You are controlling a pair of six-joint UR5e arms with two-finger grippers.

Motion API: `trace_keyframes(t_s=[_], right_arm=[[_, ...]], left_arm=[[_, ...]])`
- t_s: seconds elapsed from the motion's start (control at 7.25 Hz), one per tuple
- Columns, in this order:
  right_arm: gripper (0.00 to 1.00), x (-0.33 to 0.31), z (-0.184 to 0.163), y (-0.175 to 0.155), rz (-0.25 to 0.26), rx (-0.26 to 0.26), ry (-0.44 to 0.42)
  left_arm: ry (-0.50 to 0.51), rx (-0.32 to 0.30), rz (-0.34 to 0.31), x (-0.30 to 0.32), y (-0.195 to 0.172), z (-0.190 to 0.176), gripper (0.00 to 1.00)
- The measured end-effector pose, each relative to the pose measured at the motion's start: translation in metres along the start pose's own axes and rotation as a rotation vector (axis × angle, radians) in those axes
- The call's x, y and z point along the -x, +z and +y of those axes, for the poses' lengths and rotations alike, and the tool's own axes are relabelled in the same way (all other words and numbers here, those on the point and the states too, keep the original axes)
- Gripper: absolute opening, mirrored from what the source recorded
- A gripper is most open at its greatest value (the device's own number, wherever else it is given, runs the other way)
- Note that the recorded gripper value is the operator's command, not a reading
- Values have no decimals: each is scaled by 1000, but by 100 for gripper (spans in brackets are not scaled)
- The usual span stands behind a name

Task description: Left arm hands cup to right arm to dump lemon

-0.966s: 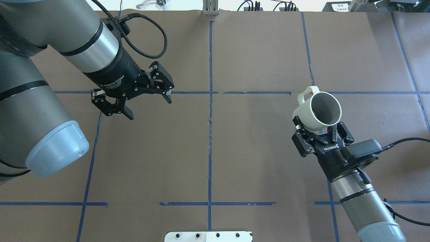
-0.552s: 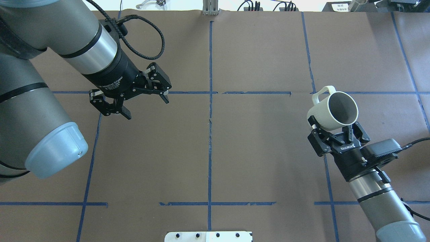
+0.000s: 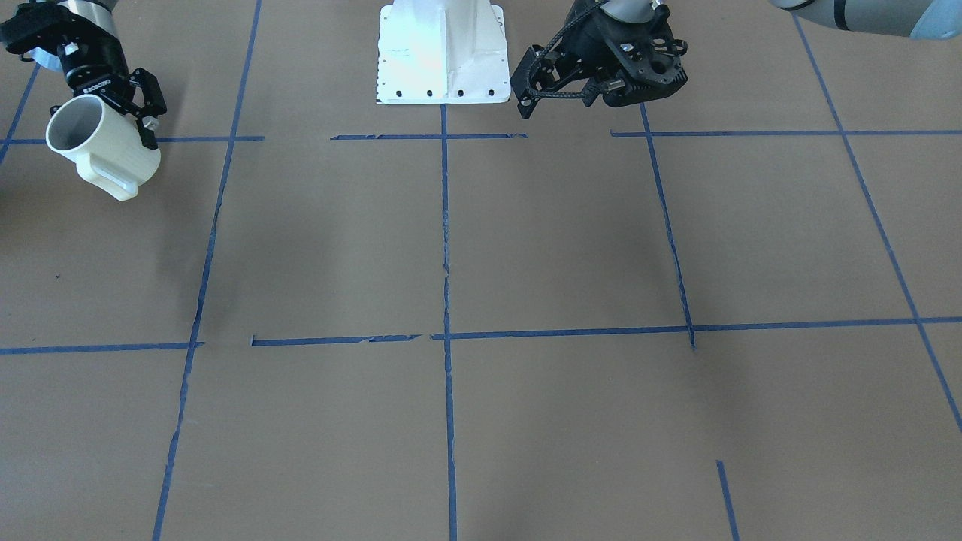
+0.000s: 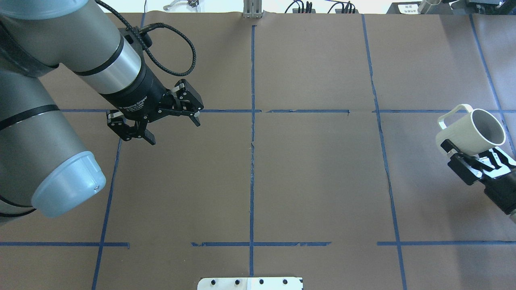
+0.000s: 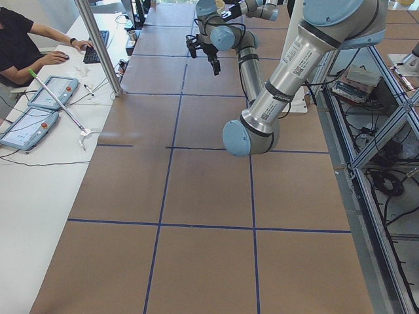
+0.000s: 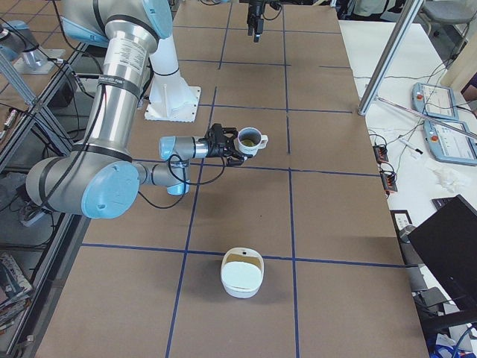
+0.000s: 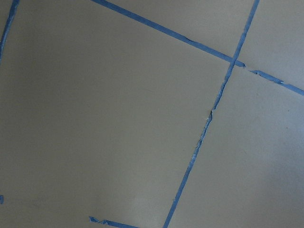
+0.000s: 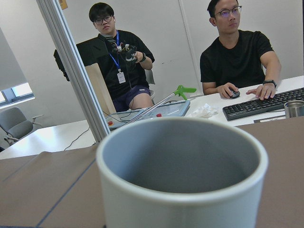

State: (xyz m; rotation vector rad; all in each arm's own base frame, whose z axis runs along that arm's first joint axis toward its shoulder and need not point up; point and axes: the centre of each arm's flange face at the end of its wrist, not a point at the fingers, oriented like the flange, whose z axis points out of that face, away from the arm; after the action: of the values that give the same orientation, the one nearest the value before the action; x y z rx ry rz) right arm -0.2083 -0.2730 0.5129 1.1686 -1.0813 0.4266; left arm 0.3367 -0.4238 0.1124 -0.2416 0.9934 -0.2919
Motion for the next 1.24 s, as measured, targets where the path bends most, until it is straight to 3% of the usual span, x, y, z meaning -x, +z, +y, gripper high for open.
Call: trace_keyframes(t_s=[0.28,0.41,0.69,0.97,1.24], right_arm=[[0,-76,-36,2,48,99,91],[0,-111,-47,0,82,137,185],[1,-152,-60,-25,129,113,379],[1,-207,-58,-73,130,56,569],[1,-239,-56,-99,114,-1,741]], left_arm=[[1,-1,1,-2,0,1,100],[3,-14,3,-4,-1,3,100],[9,-35,7,-8,-2,6,100],[13,-41,10,-9,-4,7,100],[16,-43,14,-8,-6,9,100]])
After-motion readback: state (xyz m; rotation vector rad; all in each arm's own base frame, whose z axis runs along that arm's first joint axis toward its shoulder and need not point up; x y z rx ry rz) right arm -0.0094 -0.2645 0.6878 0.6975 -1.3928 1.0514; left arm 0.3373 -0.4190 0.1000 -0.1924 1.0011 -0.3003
